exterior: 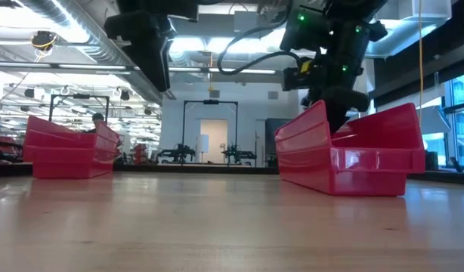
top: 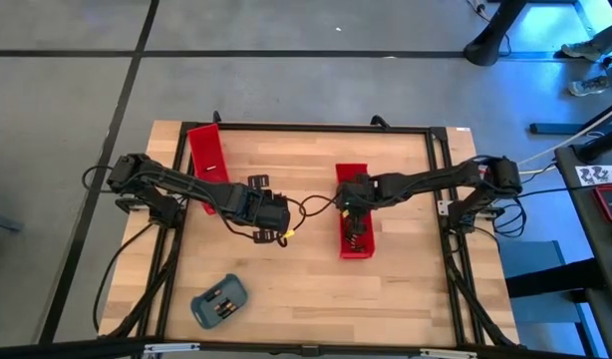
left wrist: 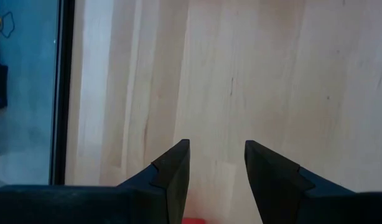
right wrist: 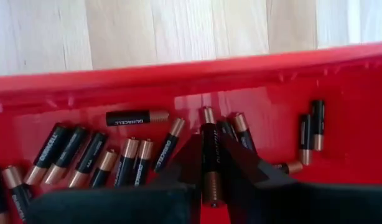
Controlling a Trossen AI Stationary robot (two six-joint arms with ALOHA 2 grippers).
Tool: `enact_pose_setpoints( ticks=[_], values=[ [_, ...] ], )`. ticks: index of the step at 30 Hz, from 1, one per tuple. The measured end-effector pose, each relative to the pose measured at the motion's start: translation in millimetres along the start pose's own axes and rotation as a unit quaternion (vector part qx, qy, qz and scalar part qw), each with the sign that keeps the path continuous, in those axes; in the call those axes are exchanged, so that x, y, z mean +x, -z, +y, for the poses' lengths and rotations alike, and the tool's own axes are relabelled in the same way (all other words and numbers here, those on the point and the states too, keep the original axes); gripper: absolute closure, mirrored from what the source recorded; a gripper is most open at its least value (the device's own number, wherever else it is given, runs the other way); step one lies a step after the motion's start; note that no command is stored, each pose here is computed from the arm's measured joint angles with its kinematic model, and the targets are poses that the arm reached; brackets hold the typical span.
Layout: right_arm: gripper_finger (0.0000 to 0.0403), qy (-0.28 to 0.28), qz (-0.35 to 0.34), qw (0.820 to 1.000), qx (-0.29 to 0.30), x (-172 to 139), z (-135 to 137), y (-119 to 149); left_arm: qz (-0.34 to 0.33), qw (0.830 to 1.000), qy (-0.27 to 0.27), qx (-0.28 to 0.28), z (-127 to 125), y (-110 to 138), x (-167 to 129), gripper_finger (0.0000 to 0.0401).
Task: Sort batteries
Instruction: Put the small black battery into the right red bin
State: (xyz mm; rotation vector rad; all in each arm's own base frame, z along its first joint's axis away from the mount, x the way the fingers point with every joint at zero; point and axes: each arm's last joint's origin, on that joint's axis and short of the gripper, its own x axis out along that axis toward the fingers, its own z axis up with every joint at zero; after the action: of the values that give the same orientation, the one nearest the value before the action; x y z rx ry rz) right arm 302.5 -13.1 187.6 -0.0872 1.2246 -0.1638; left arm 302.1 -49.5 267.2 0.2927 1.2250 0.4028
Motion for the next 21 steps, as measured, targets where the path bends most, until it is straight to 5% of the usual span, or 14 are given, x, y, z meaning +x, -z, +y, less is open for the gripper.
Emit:
enact_pose_setpoints(
  ticks=[13, 21],
  values=[
    [0.0355, -0.023, 0.023, 0.999, -0.005, 28.2, 6.3, -0.7, 0.000, 1.000, 0.000, 0.008, 0.3, -0.1, 0.2, 0.0258],
    [0.0248, -0.046, 0.028, 0.998, 0.015, -0.1, 3.2, -18.6, 0.000, 1.000, -0.004, -0.014, 1.7, -0.3, 0.9, 0.0258]
  ],
)
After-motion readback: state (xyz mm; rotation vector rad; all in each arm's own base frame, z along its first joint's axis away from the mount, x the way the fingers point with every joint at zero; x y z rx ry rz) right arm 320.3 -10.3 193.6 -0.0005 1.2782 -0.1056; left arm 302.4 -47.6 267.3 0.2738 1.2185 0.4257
